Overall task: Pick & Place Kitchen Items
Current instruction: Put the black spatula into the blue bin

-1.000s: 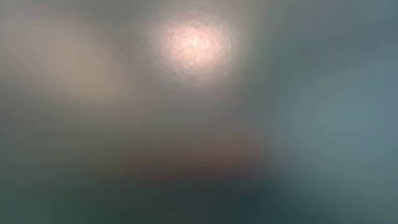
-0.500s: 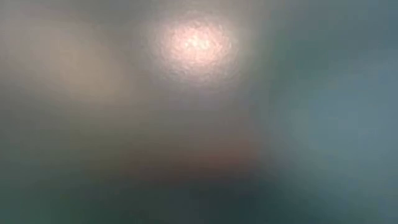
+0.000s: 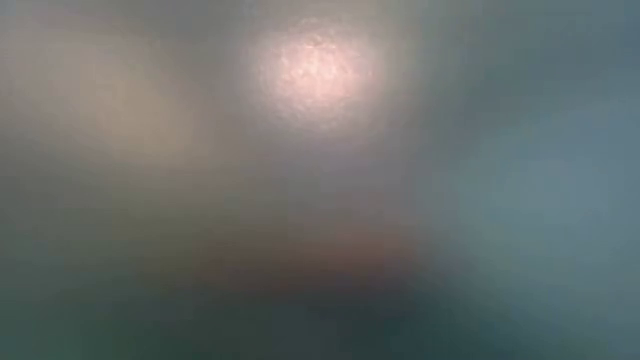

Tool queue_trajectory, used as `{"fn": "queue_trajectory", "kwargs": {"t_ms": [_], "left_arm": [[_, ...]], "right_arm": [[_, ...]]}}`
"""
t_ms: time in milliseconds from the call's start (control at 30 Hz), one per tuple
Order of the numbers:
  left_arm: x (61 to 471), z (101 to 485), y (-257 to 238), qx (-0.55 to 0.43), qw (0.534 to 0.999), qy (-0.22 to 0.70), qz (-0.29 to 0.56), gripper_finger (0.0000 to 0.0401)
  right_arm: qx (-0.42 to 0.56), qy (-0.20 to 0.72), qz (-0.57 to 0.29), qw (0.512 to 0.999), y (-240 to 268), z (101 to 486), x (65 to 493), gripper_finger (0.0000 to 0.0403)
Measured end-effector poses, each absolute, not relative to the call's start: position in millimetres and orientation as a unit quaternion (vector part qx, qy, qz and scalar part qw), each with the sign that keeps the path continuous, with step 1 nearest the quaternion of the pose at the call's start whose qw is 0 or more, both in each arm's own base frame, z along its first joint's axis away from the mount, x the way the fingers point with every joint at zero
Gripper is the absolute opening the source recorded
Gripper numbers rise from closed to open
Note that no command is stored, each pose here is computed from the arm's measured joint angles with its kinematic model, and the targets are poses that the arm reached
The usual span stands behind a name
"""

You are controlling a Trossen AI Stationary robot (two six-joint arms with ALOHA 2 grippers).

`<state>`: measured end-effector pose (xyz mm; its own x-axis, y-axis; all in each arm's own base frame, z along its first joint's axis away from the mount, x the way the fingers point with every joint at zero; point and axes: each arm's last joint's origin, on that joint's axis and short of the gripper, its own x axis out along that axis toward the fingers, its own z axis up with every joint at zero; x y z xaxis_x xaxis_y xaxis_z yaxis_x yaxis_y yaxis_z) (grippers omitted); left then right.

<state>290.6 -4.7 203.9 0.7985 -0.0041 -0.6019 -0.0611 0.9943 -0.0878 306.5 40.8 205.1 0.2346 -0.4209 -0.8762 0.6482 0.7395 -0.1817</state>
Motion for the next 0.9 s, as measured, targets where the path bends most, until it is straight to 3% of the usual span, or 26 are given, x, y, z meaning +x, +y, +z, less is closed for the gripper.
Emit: {"fn": "queue_trajectory", "kwargs": {"t_ms": [333, 667, 900], "left_arm": [[288, 202, 0, -0.028, 0.94, 0.327, 0.091, 0.0029], [281, 194, 11, -0.028, 0.916, 0.37, 0.153, 0.0029], [278, 192, 17, -0.038, 0.908, 0.383, 0.167, 0.0029]], "right_arm": [[-0.031, 0.421, -0.2, 0.884, 79, 217, 331, 0.0003], [-0.079, 0.329, -0.123, 0.933, 108, 236, 340, 0.0003], [-0.075, 0.276, -0.095, 0.954, 113, 274, 319, 0.0003]]}}
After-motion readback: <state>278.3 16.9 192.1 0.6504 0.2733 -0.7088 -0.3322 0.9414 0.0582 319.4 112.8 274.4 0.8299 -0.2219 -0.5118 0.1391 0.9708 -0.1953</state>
